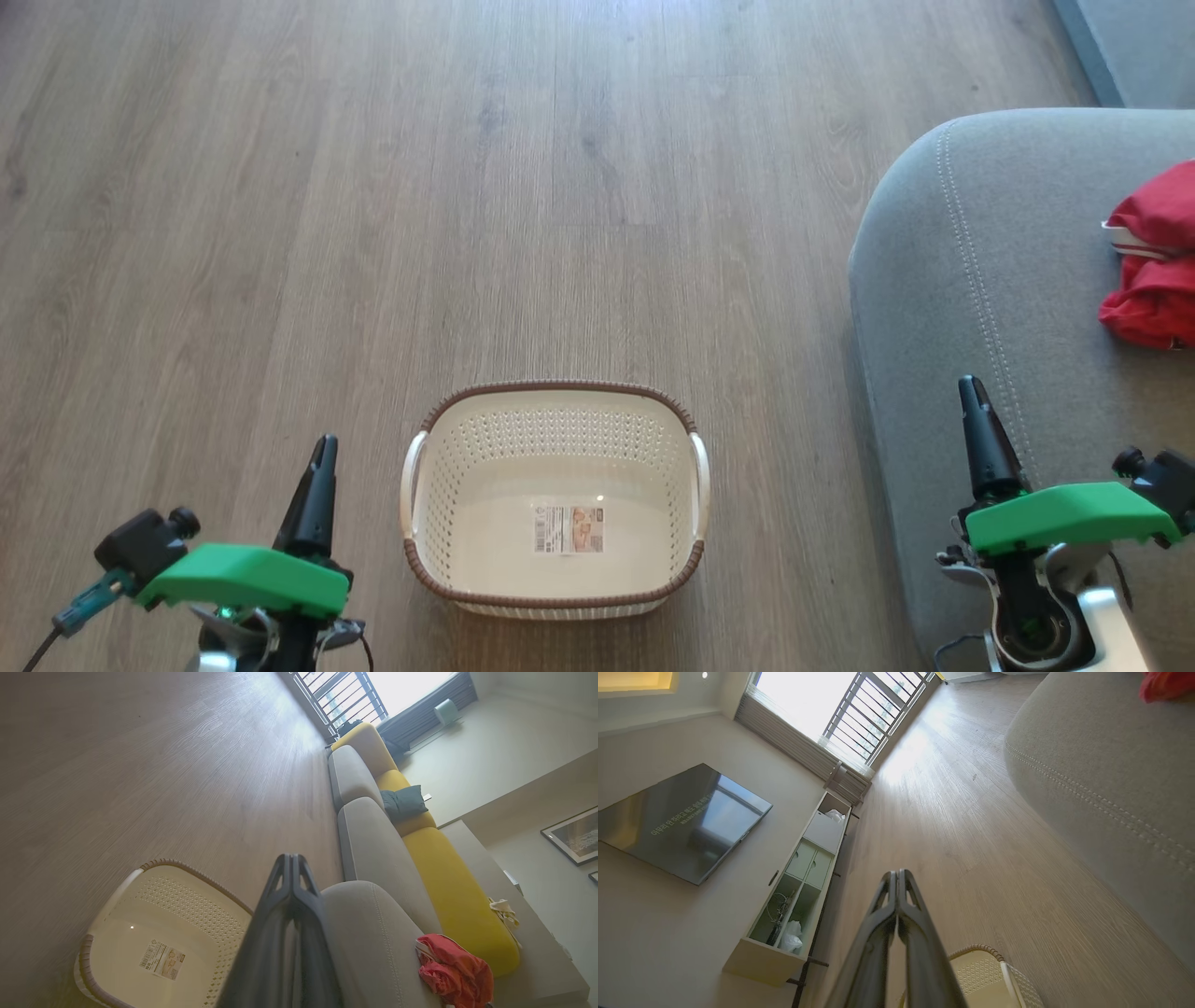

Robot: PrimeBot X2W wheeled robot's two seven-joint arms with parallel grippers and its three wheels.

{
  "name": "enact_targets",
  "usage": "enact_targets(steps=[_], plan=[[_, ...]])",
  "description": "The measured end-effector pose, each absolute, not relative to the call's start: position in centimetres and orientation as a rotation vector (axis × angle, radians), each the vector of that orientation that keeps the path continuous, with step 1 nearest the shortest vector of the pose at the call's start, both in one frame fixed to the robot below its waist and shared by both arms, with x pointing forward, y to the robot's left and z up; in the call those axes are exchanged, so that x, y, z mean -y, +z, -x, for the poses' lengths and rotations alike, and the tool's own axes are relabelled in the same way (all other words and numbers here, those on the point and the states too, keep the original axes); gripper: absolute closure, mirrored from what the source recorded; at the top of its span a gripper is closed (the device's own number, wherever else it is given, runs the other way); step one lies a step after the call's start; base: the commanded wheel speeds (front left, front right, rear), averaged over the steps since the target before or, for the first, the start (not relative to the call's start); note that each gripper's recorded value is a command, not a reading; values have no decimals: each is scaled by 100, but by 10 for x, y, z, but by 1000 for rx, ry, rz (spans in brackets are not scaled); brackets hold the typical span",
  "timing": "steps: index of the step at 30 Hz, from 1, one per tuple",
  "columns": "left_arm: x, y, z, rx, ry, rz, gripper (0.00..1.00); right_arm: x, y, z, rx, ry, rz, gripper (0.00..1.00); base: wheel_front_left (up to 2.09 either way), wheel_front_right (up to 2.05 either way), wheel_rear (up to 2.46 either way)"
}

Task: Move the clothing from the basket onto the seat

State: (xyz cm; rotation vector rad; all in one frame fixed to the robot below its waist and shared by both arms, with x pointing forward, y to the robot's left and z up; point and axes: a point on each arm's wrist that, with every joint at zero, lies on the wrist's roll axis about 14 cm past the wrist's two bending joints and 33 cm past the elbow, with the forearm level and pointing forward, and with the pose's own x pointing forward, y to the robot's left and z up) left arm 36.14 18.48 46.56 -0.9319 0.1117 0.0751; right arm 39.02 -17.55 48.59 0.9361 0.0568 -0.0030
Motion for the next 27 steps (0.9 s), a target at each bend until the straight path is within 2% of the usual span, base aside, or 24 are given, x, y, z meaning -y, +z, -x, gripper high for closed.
enact_targets(steps=[27], plan=[[-189, 465, -364, -122, 89, 1224, 100, 190, 482, -384, -64, -53, -1226, 100, 0, 0, 0]])
